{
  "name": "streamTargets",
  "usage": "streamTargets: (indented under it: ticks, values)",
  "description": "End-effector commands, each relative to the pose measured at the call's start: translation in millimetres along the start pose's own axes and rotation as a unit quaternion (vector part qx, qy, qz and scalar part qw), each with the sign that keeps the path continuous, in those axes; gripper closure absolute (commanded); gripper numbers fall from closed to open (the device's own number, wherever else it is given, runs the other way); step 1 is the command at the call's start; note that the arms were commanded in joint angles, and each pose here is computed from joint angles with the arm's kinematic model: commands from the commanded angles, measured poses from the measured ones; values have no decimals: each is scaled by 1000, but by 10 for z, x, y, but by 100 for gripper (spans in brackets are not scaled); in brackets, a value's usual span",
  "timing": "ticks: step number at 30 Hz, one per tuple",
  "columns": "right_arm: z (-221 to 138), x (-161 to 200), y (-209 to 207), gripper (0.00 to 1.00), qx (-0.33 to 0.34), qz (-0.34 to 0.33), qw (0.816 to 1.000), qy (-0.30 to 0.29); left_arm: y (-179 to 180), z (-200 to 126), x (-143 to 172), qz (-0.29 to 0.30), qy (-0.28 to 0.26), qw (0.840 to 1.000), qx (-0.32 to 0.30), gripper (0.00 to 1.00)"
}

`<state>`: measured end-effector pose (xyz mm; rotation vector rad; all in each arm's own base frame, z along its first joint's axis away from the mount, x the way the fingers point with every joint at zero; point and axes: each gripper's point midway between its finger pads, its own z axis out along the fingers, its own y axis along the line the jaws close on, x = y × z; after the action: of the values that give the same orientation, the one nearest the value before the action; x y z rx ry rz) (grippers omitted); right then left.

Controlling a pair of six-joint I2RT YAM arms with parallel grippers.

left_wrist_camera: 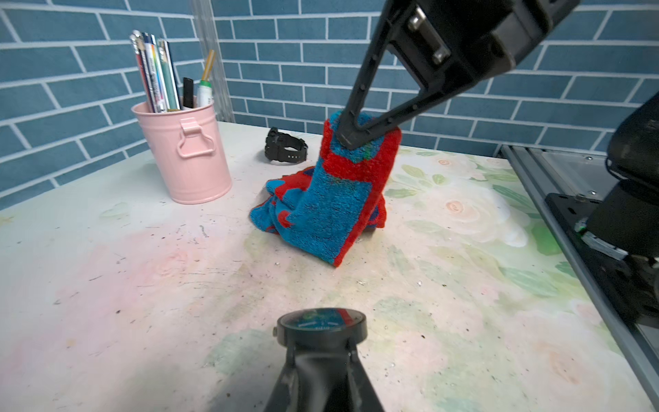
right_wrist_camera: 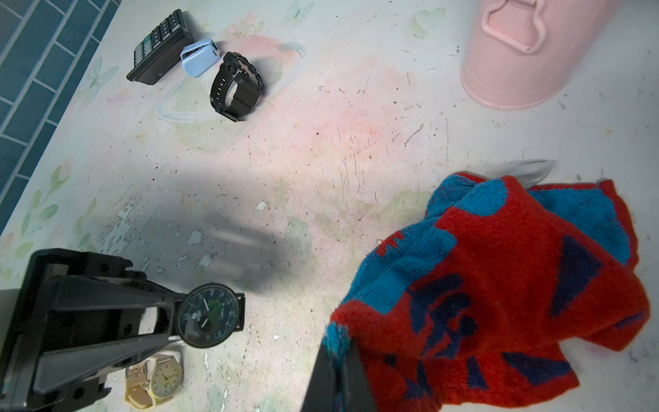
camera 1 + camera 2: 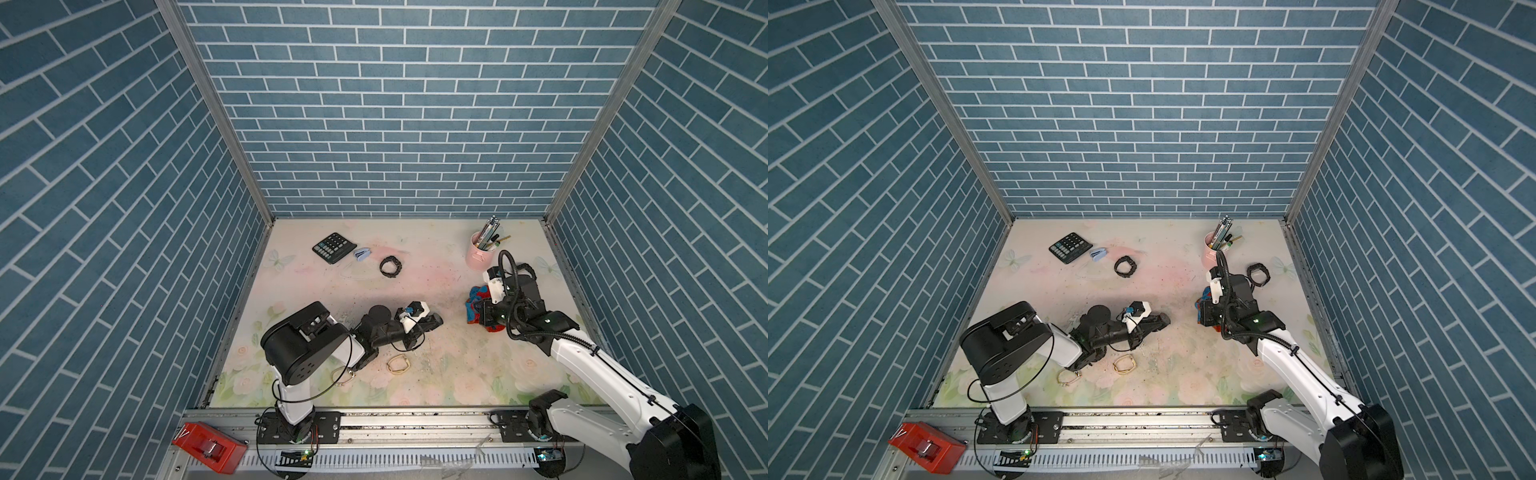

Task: Wipe the watch dial
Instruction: Place the watch at the center of the board.

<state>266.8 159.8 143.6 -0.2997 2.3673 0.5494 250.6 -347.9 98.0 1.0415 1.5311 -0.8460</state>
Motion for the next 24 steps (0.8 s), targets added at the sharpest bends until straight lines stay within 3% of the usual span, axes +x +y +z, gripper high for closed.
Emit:
streamTargets:
  ticks: [1,5,14,21,24]
  values:
    - [-51,-168,24,100,0,-2,1000,-25,192,-39,187,-4,64,997,-53,78]
    - [-31,-137,-20,100,10,3,1000,-24,276,-55,443,-25,167,983,-71,78]
    - [-41,-136,-22,100,10,3,1000,-24,219,-153,662,-88,269,956,-79,72]
    - [-41,-141,-12,100,8,1,1000,-24,139,-227,753,-113,298,945,-78,65]
    - [-55,-140,-8,100,7,0,1000,-26,149,-210,589,-116,287,948,-78,59]
